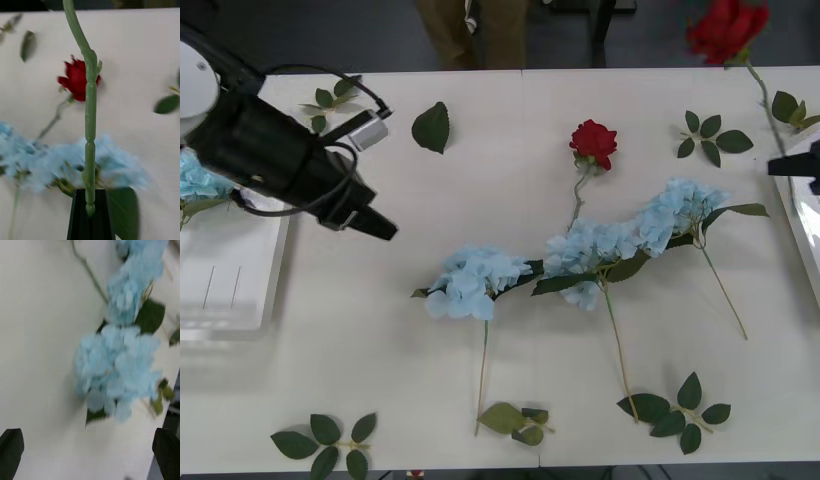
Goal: Place the red flowers into the right box and the blue flowers into the left box. If a person shows an open palm, hand one flower to the person first, then continue sorting.
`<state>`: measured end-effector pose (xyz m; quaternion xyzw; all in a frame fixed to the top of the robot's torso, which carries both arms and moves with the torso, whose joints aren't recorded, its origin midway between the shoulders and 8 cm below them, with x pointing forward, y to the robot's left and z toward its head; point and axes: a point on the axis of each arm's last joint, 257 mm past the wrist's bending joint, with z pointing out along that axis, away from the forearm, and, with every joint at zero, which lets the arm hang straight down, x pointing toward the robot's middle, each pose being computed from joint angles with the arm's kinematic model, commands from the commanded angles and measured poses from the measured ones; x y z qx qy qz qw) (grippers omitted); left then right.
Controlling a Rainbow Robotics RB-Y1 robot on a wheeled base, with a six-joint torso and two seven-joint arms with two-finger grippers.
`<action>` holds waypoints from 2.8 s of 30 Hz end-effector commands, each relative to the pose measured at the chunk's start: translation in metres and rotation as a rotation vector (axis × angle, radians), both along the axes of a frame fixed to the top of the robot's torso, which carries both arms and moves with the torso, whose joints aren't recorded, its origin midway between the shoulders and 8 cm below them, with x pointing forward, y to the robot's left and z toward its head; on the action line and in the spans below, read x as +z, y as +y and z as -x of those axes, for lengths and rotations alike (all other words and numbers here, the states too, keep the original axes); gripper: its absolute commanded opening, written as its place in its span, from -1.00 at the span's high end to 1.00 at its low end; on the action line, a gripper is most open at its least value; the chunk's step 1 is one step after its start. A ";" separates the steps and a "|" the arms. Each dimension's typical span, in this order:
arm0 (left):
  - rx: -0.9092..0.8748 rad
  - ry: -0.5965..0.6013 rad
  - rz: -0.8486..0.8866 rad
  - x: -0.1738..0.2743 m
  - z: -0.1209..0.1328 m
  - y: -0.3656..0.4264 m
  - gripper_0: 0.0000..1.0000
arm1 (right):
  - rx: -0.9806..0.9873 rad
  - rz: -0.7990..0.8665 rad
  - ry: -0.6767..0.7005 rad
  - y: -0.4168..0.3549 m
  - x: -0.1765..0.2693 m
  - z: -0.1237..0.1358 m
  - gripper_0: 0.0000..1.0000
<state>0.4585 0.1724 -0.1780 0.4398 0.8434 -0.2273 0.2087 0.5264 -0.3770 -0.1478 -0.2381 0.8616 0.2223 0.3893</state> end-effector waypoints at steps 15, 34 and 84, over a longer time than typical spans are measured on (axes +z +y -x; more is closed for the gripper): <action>0.739 0.250 -0.342 0.007 0.028 0.036 -1.00 | -0.423 0.437 0.159 -0.250 -0.013 0.073 1.00; 0.869 0.188 -0.301 -0.077 0.125 -0.037 -1.00 | -0.522 0.358 0.105 -0.237 -0.063 0.119 1.00; 0.918 0.089 -0.231 -0.203 0.077 -0.151 -1.00 | -0.324 0.263 0.077 0.017 0.052 0.035 -0.79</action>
